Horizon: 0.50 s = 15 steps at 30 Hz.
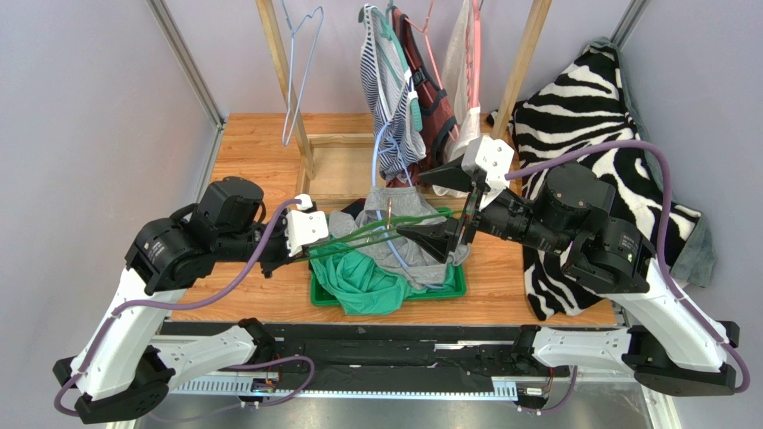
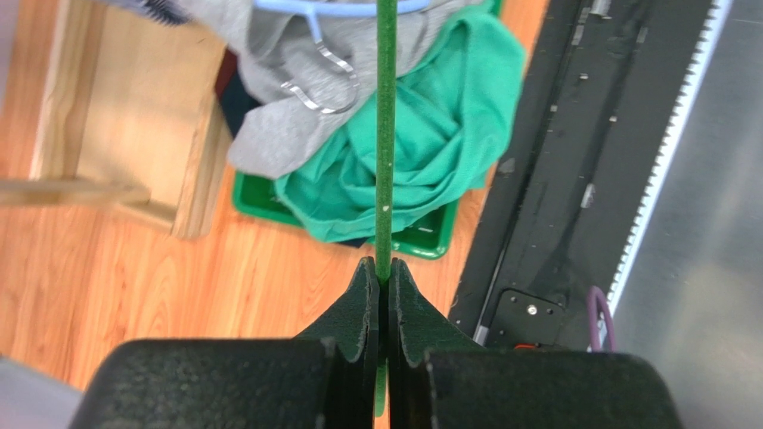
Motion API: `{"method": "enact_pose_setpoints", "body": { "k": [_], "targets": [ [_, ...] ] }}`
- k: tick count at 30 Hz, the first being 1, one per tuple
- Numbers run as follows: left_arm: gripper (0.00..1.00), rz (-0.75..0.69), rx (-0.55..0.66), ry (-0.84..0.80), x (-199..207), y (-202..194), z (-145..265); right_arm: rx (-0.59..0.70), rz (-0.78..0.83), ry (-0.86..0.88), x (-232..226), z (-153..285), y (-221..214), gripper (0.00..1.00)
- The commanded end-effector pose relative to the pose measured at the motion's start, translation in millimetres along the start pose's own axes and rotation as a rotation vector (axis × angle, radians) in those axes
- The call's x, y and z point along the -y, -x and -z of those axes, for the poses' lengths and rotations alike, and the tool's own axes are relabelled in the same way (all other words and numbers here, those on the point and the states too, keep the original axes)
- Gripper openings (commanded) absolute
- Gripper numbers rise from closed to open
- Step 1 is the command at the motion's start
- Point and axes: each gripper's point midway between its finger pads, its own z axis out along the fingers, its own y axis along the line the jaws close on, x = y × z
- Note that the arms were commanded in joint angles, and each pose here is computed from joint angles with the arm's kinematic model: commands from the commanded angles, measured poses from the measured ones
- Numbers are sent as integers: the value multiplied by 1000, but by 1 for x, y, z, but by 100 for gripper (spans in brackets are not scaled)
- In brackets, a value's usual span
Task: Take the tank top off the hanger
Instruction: Place the hanger at the clothesline.
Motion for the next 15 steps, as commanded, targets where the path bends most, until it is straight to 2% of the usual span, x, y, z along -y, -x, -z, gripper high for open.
{"method": "enact_pose_setpoints", "body": {
  "k": [1, 8, 15],
  "targets": [
    [0, 51, 23, 152, -26, 6, 6, 0, -16, 93, -18, -1, 18, 100],
    [0, 63, 26, 210, -37, 7, 6, 11, -78, 74, -23, -17, 17, 100],
    [0, 63, 22, 191, -33, 4, 3, 28, -59, -67, -7, -47, 15, 98]
  ]
}}
